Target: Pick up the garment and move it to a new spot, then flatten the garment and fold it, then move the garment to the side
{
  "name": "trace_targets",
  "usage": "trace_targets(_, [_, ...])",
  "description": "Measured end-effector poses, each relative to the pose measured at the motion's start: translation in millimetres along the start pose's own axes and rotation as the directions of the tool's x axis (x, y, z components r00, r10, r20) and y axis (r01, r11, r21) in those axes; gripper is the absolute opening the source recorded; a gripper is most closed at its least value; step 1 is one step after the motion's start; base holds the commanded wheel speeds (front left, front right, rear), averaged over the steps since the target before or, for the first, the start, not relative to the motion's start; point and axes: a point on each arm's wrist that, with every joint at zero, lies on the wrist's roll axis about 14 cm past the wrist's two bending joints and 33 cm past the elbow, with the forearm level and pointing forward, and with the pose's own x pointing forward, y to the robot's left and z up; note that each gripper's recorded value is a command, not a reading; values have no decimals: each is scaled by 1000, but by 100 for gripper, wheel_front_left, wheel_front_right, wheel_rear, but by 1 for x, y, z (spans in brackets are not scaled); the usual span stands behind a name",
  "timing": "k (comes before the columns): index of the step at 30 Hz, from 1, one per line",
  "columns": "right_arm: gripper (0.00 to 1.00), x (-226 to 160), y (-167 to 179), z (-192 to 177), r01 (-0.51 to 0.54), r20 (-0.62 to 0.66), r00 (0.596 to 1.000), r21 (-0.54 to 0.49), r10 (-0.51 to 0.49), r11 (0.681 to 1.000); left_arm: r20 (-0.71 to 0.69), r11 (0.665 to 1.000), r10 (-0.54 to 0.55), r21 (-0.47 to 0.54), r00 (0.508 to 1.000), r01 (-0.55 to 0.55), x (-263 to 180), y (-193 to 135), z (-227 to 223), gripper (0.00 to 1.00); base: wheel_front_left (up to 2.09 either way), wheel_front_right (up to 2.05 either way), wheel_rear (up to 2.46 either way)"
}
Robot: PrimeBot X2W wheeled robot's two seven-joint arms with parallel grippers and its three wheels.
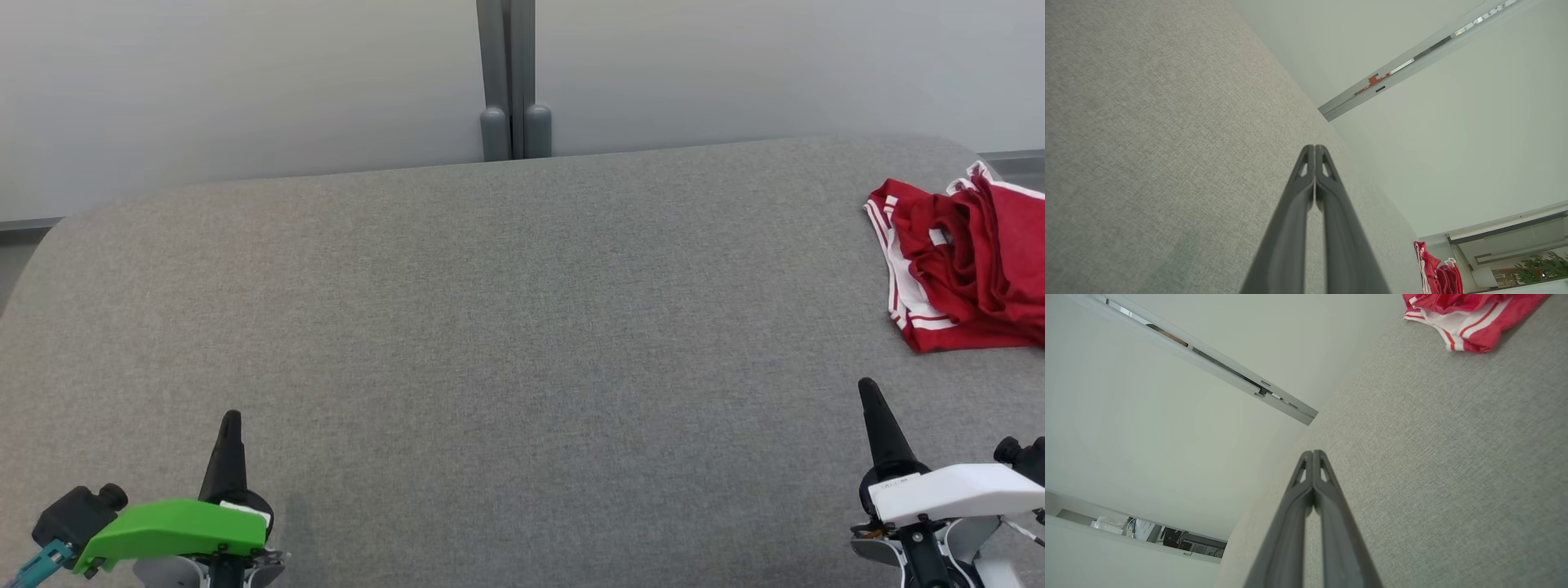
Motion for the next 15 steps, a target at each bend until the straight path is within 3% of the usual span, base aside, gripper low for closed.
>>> trace_targets(15, [0, 4, 0, 0, 6, -1, 1000, 165, -6, 986, -4, 986, -19, -163, 1000, 18, 5, -4, 2, 0, 0, 0, 0])
